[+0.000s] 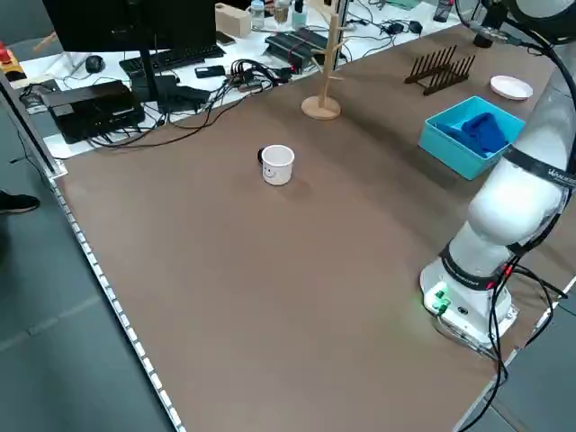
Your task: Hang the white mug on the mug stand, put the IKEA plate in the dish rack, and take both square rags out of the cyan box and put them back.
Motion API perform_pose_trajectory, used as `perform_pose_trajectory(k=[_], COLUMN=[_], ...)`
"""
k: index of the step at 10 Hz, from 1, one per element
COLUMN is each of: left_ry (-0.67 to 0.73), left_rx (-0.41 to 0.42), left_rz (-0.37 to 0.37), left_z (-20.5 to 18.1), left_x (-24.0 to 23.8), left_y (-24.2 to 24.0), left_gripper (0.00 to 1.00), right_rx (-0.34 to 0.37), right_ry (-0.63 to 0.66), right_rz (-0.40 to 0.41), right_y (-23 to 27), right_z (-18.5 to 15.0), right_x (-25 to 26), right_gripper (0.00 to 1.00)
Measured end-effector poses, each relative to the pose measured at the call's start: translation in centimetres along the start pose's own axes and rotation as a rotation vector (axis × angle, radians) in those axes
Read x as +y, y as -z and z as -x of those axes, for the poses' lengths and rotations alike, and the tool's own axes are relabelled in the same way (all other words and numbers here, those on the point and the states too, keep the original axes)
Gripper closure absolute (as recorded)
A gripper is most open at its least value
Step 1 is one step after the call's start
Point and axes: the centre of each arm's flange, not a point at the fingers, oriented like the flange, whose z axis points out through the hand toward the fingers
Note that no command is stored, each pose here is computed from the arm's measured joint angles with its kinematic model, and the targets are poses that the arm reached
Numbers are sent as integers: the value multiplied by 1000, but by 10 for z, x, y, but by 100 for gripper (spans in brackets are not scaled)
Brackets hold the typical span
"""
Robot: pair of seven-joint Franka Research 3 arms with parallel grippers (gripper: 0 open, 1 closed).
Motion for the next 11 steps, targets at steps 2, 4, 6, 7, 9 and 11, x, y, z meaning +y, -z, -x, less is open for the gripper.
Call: perform_pose_trajectory(k=[2,4,6,7,9,11], left_ry=[35,53,64,71,79,80], left_rx=[-18,-44,-41,-48,-81,-78], left_rz=[-9,-16,-28,-27,-27,14], left_z=[-9,-3,14,22,28,27], left_x=[-35,-59,-91,-104,-120,-128], left_y=[-73,-156,-215,-240,-283,-314], left_gripper=[3,3,3,3,3,3], right_rx=[-4,24,20,28,61,73], right_ry=[17,83,113,134,161,181], right_rz=[11,20,21,24,37,46], right_y=[-33,-79,-138,-160,-200,-243], right_z=[2,10,34,45,71,95], right_x=[2,17,40,50,71,78], right_gripper=[0,0,0,0,0,0])
